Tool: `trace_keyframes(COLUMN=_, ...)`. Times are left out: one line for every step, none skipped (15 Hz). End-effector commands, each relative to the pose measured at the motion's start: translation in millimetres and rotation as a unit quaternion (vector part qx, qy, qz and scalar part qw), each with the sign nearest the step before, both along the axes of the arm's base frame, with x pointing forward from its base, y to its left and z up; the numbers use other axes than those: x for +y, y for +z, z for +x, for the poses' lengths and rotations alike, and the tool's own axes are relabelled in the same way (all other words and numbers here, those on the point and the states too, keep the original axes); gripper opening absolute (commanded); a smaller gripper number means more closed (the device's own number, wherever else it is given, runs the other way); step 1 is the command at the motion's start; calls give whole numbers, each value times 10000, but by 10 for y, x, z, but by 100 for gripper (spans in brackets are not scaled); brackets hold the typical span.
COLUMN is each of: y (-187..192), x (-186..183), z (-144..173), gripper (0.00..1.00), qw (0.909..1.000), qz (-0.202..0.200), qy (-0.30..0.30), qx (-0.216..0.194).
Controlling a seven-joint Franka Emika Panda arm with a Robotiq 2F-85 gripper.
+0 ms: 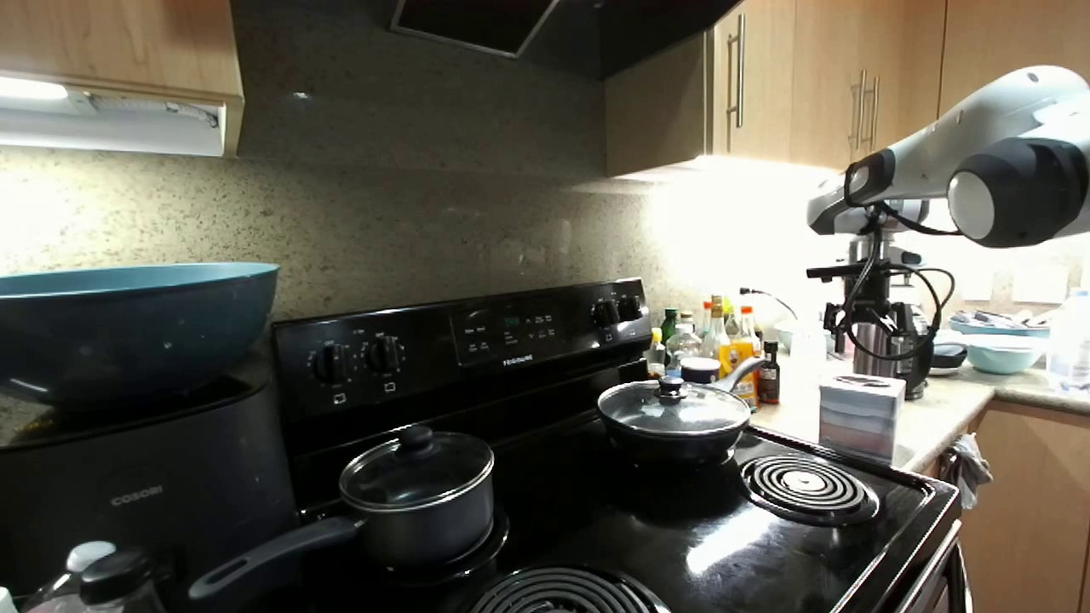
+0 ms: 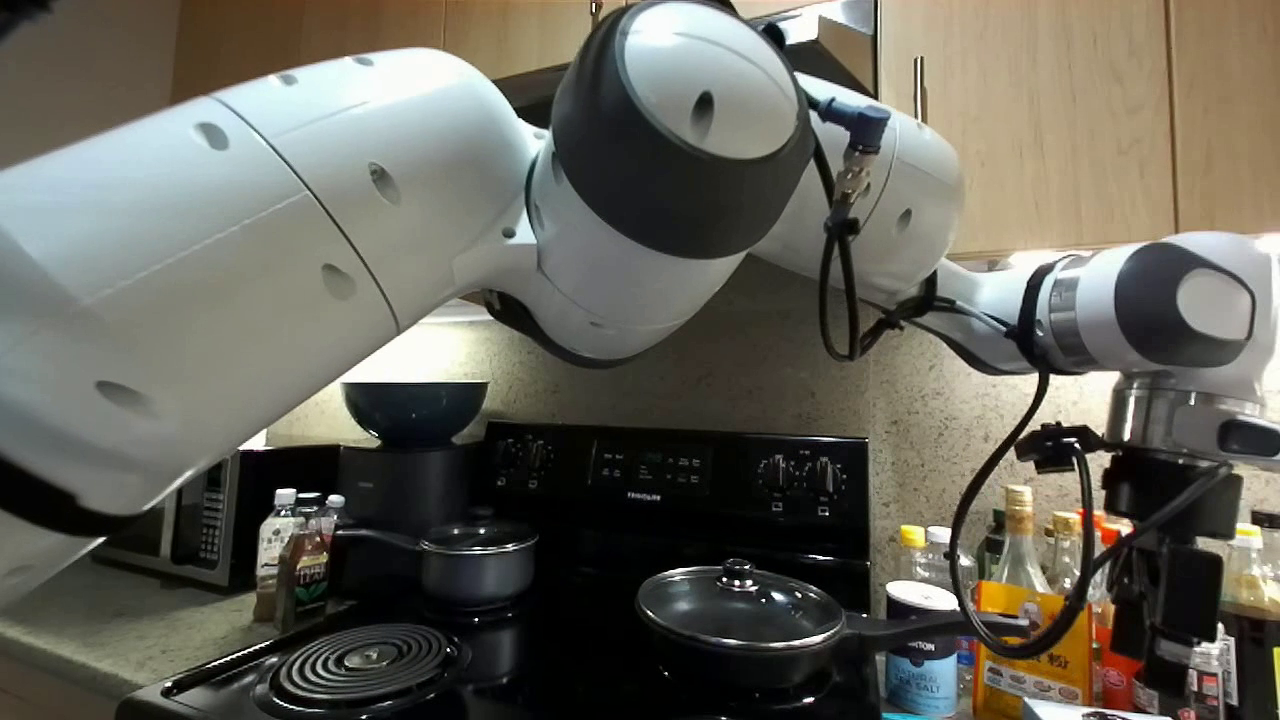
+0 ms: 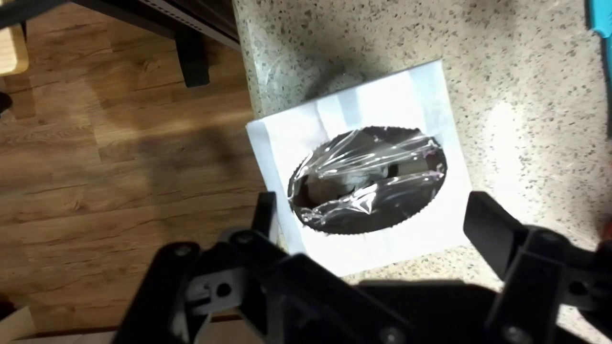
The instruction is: Pick the box on the stove and put it on the counter
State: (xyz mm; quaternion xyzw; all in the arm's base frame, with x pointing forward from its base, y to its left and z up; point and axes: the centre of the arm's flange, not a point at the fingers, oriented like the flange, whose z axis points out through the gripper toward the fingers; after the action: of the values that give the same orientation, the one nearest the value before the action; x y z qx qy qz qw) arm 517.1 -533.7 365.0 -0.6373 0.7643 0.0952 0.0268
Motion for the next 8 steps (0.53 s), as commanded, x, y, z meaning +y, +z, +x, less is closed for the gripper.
trace_keyframes(y=616, x=262, z=-133, gripper=100, qw=9983, qz=137, qy=277, qx=-503)
trace_keyframes(y=775, x=328, z=-154, gripper=100, qw=9974, qz=81, qy=343, qx=-631)
trace_keyframes(y=483, x=95, z=40, gripper=100, qw=9992, qz=-114, qy=171, qx=-350)
trace_keyframes(y=659, x=134, z=36, gripper=100, qw=9986, qz=-149, qy=212, qx=-457)
trace_keyframes(y=782, x=168, z=22, gripper=100, qw=9983, qz=-156, qy=231, qx=-516)
trace_keyframes(y=842, x=187, z=9, gripper=100, qw=9981, qz=-152, qy=238, qx=-545)
trace_keyframes(y=851, x=194, z=-1, gripper=100, qw=9981, qz=-141, qy=241, qx=-549)
trace_keyframes(y=827, x=195, z=-8, gripper=100, qw=9982, qz=-119, qy=244, qx=-534)
